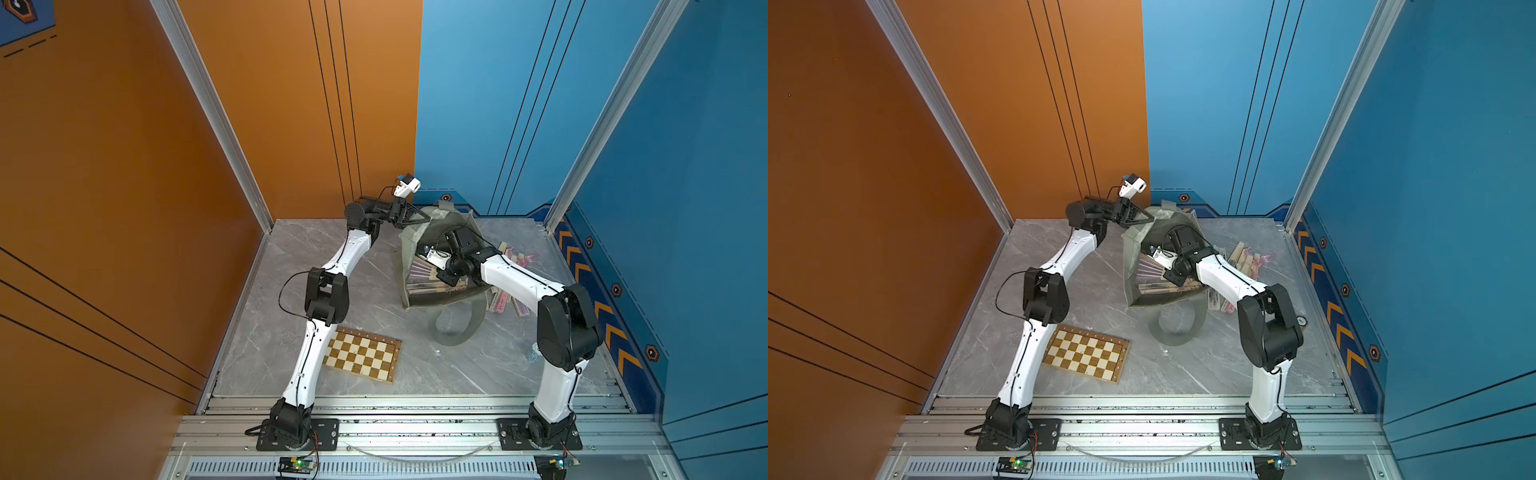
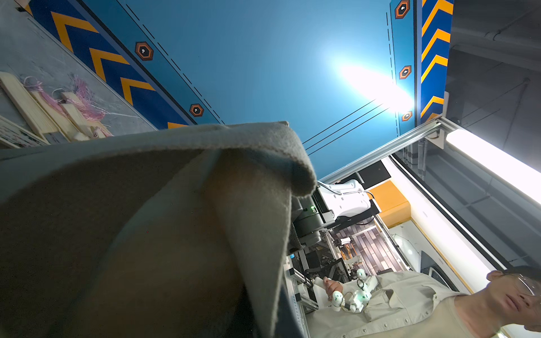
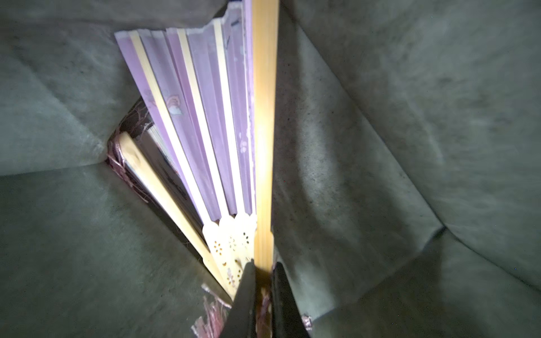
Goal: Take out the folding fans from the tote bags
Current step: Pick up the folding fan from the canvas bag.
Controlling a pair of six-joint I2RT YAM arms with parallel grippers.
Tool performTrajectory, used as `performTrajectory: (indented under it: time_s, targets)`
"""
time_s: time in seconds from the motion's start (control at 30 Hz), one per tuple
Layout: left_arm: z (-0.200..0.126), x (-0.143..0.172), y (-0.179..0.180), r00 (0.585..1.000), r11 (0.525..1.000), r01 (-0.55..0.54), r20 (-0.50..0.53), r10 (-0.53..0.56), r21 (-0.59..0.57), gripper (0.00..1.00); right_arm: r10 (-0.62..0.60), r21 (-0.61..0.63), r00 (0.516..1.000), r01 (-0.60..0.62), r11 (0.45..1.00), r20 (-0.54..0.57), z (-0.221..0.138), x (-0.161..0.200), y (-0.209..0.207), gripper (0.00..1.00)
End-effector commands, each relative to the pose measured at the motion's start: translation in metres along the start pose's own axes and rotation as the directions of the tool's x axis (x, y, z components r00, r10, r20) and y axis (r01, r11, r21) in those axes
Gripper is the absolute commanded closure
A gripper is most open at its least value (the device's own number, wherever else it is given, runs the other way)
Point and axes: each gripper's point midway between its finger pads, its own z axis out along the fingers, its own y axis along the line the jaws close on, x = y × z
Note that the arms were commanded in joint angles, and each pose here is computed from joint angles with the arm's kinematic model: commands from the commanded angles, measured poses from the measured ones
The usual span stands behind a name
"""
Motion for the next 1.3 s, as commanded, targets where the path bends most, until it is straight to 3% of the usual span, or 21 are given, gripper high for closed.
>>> performTrajectory:
  time_s: [0.0, 0.2, 0.4, 0.6, 0.7, 1.07, 1.27]
  targets:
    - [-0.006, 0.011, 0.001, 0.949, 0.949, 0.31, -0.04, -0.313, -0.064, 1.0, -0.055, 0.088, 0.996, 0.049, 0.995, 0.073, -0.032, -0.021, -0.016, 1.0]
    - [-0.015, 0.009, 0.003, 0.95, 0.949, 0.31, -0.022, -0.312, -0.067, 1.0, -0.154, 0.181, 0.988, 0.148, 0.972, 0.018, -0.065, -0.009, -0.018, 1.0]
    - [-0.021, 0.008, 0.006, 0.948, 0.946, 0.317, -0.011, -0.319, -0.069, 1.0, -0.165, 0.285, 0.986, 0.156, 0.946, 0.008, -0.091, 0.009, -0.028, 1.0]
    - [-0.018, 0.009, 0.008, 0.945, 0.944, 0.324, -0.017, -0.326, -0.068, 1.0, -0.138, 0.4, 0.989, 0.105, 0.911, 0.055, -0.122, 0.014, -0.047, 1.0]
    - [-0.015, 0.011, 0.009, 0.943, 0.942, 0.329, -0.022, -0.331, -0.068, 1.0, -0.085, 0.432, 0.984, 0.009, 0.902, 0.156, -0.144, 0.006, -0.061, 1.0]
    - [-0.008, 0.013, 0.008, 0.941, 0.941, 0.333, -0.036, -0.336, -0.064, 1.0, 0.007, 0.309, 0.909, -0.149, 0.939, 0.418, -0.195, -0.034, -0.071, 1.0]
    - [-0.009, 0.012, 0.007, 0.942, 0.942, 0.33, -0.035, -0.333, -0.065, 1.0, 0.125, 0.155, 0.828, -0.247, 0.956, 0.547, -0.214, -0.057, -0.074, 1.0]
